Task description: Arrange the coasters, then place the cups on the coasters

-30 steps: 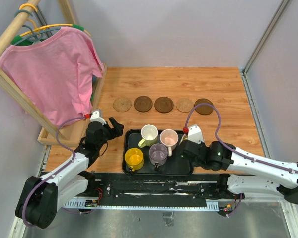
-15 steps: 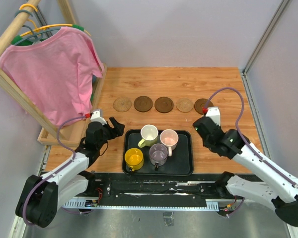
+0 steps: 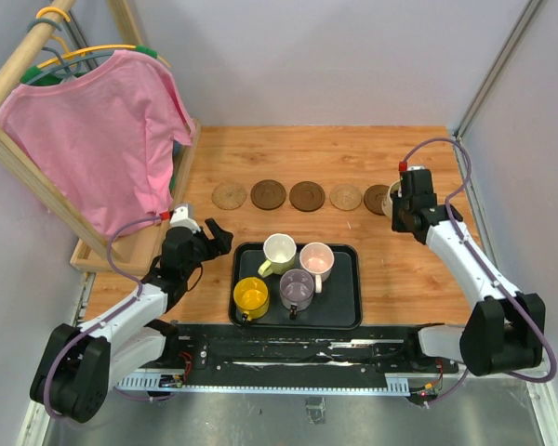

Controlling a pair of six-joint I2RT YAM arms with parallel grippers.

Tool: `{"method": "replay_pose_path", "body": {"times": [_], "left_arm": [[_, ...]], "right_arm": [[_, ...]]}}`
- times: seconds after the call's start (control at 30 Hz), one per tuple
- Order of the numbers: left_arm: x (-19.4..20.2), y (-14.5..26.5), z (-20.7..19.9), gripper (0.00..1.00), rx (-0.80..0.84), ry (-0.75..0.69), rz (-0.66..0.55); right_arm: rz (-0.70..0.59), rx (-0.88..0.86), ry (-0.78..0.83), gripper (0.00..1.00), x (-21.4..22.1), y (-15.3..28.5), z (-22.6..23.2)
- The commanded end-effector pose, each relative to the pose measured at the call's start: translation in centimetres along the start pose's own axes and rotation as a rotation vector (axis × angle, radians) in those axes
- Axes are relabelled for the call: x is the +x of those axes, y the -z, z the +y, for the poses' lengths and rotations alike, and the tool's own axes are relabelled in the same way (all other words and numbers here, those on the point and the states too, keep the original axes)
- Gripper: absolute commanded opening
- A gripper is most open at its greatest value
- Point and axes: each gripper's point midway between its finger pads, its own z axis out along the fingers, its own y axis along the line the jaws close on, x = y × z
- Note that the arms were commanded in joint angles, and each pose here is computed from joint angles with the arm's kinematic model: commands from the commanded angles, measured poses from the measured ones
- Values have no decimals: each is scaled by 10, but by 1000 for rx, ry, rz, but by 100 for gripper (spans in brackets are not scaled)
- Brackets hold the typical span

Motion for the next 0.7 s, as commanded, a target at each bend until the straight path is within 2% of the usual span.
{"method": "replay_pose_path", "body": {"times": [0.0, 0.27, 0.47, 0.67], "left_arm": [[-22, -2, -11, 82, 22, -9, -69], [-23, -2, -10, 82, 15, -6, -68], [-23, 0, -9, 82, 9, 0, -71], [-22, 0, -8, 81, 7, 5, -68]], "right_arm": [[-184, -114, -56, 1, -62, -15, 3], [-81, -130, -17, 1, -78, -56, 6], [-49, -120, 1, 1, -95, -71, 7], [0, -111, 12, 1, -90, -82, 7]]}}
